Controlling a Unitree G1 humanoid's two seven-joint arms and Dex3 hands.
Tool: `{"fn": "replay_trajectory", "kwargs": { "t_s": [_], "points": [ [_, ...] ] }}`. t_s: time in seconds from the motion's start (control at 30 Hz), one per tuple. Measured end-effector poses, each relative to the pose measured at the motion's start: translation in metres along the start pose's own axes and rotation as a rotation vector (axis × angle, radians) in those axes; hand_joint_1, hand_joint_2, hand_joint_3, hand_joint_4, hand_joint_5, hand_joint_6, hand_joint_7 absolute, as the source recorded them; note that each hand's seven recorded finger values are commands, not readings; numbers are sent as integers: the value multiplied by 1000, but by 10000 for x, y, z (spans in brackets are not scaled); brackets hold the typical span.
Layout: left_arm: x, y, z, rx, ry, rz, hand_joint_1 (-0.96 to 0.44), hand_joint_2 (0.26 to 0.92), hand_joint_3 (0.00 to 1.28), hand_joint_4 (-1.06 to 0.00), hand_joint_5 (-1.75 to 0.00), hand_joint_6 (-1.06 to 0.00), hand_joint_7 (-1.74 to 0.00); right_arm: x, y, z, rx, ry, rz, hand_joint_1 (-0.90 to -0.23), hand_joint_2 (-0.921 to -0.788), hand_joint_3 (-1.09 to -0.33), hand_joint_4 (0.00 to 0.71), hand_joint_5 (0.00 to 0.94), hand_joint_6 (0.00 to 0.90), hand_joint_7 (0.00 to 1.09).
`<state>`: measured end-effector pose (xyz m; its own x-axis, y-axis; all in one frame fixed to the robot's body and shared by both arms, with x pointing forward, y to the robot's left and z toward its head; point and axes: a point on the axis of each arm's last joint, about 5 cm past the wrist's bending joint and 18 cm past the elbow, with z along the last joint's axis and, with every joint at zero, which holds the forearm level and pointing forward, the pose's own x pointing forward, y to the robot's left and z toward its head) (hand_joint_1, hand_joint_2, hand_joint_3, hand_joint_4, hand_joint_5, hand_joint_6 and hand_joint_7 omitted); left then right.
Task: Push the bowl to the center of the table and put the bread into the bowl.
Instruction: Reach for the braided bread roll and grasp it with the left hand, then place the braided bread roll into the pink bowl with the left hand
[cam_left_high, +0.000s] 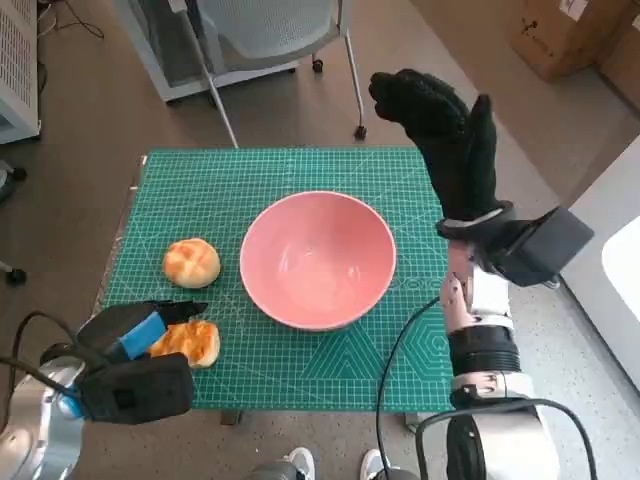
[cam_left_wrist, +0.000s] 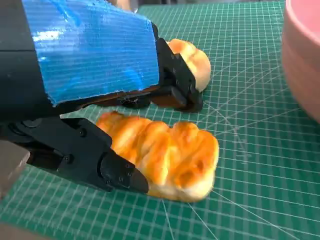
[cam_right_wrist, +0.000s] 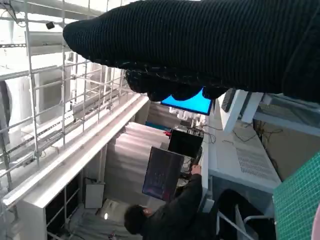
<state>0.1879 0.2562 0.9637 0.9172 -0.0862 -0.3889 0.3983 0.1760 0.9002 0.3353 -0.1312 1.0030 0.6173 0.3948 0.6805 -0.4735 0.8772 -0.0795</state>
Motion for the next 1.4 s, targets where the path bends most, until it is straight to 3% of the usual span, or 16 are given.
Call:
{"fn": "replay_trajectory", "kwargs": {
  "t_s": [0.17, 0.8, 1.07, 1.4],
  "points": [
    [27, -4, -31, 35, -24, 19, 6, 919, 59, -688, -1248, -674, -992, -18, -6, -2, -5, 1, 0, -557, -921, -439, 314, 1, 497, 13],
    [-61, 156, -72, -19, -50, 58, 4, 919, 49, -705, -1196, -661, -1088, -29, -4, 25, -20, -16, 12, -556, -921, -438, 315, 1, 496, 9],
    [-184, 412, 27, -58, -89, 131, 4, 918, 39, -711, -1206, -687, -1044, -71, -7, 15, -17, -13, 9, -550, -921, -434, 316, 1, 497, 9],
    [-332, 900, 297, -66, -213, 332, 4, 918, 37, -700, -1225, -700, -1022, -76, -14, 31, -11, -25, 6, -551, -921, -433, 317, 1, 496, 8]
  ]
}}
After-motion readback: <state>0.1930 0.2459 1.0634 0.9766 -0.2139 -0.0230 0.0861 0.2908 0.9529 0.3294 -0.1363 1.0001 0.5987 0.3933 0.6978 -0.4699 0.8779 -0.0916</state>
